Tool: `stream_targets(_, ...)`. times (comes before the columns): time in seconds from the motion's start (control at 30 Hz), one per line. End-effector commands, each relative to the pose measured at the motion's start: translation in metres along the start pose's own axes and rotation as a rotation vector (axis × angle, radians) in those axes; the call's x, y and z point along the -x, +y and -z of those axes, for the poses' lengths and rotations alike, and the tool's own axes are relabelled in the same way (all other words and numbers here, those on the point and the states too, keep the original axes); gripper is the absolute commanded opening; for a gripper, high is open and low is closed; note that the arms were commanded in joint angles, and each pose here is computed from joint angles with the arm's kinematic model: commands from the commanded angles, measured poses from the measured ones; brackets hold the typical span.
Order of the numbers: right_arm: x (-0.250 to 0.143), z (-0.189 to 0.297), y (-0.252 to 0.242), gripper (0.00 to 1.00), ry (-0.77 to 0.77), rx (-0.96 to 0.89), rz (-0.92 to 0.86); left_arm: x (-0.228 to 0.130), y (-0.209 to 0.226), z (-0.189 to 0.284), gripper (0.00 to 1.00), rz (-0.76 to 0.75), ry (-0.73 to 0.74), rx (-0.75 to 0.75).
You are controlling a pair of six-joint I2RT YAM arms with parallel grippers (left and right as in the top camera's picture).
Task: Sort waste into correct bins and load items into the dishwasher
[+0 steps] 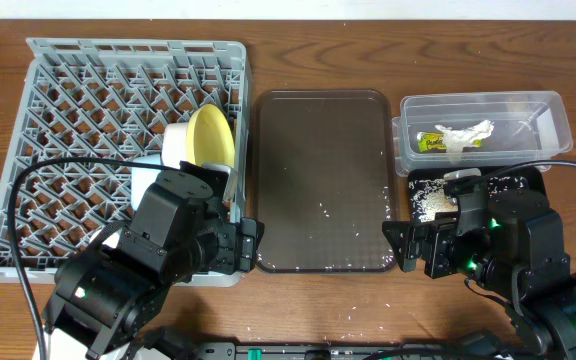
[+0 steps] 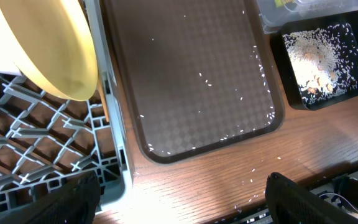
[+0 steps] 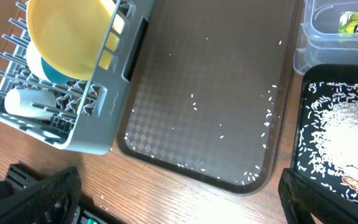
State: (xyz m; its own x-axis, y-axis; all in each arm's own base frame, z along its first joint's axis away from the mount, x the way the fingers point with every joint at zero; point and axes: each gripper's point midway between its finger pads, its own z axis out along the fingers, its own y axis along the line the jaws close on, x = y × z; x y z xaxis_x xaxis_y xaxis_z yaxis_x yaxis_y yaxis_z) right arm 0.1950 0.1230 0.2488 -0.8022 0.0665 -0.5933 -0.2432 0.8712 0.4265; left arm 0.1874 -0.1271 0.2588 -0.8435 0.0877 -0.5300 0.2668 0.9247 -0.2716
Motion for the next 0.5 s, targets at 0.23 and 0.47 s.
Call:
stream_targets(0.23,0.045,0.035,-0.043,0.99,-0.37,-0.202,0.128,0.002,-0.004,0.004,0.86,0.01,-0.008,-0.018)
stream_targets(0.47,0.024,0.014,-0.089,0.99,-0.553,-0.268,0.125,0.002,-0.004,0.004,0.86,0.01,-0.008,-0.018)
